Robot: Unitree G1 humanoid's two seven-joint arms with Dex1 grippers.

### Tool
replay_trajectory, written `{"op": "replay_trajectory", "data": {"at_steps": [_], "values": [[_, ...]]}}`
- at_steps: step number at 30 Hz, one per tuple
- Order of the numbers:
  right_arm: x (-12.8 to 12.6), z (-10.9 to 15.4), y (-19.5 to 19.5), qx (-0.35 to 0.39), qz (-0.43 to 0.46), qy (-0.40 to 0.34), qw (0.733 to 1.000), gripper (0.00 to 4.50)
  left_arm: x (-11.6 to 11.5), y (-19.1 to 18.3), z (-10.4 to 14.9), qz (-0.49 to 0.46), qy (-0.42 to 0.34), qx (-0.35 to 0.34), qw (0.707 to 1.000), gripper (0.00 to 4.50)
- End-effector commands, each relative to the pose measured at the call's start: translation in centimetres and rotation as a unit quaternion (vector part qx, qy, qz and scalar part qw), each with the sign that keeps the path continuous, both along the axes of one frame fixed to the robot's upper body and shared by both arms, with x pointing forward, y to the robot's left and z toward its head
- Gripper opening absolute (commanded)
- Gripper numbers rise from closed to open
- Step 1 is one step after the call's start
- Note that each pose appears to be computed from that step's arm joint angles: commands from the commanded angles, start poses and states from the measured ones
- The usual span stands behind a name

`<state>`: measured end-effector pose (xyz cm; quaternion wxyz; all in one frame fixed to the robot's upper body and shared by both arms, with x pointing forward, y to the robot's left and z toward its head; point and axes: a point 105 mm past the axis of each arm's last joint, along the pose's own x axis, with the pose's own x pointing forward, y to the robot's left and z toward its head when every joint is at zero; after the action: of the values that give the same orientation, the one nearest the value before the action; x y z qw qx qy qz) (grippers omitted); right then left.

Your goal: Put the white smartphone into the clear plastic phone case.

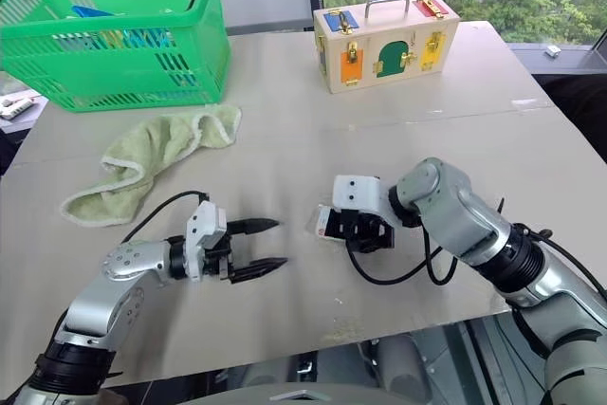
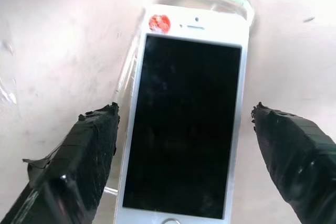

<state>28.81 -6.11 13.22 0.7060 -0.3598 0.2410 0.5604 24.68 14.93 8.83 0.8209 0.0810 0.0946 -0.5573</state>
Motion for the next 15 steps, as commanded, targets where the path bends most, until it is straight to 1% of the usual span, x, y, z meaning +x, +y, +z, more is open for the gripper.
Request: {"op": "replay_trajectory", "data": {"at_steps": [1, 2, 4, 5, 6, 7, 10, 13, 15], "values": [[-0.2, 1.9, 0.1, 0.040, -0.011, -0.009, 0.999, 2.74, 0.1, -0.6, 0.7, -0.013, -0.018, -0.002, 1.000, 3.98], [-0.1, 2.1, 0.2, 0.049, -0.017, -0.006, 0.999, 2.38, 0.1, -0.6, 0.7, -0.014, -0.019, -0.002, 1.000, 3.98], [0.5, 2.2, 0.5, 0.067, -0.037, -0.013, 0.997, 1.45, 0.4, -0.6, 0.8, -0.014, -0.021, -0.002, 1.000, 3.98], [0.8, 2.3, 0.6, 0.073, -0.045, -0.017, 0.996, 0.85, 0.4, -0.6, 0.8, -0.014, -0.022, -0.002, 1.000, 3.98], [1.0, 2.2, 0.7, 0.078, -0.051, -0.017, 0.995, 0.36, 0.5, -0.5, 0.9, -0.015, -0.022, -0.002, 1.000, 3.98], [1.0, 2.0, 0.9, 0.080, -0.052, -0.015, 0.995, 0.02, 0.5, -0.5, 0.9, -0.015, -0.023, -0.001, 1.000, 3.98], [0.8, 1.1, 1.0, 0.084, -0.058, -0.003, 0.995, 0.02, 0.5, -0.4, 0.9, -0.016, -0.023, -0.001, 1.000, 3.98], [1.0, 0.2, 0.8, 0.080, -0.074, -0.010, 0.994, 0.02, 0.5, -0.4, 0.9, -0.016, -0.022, -0.001, 1.000, 3.98], [1.4, 0.5, 0.5, 0.093, -0.094, -0.017, 0.991, 0.02, 0.4, -0.3, 0.9, -0.015, -0.022, 0.000, 1.000, 3.98]]}}
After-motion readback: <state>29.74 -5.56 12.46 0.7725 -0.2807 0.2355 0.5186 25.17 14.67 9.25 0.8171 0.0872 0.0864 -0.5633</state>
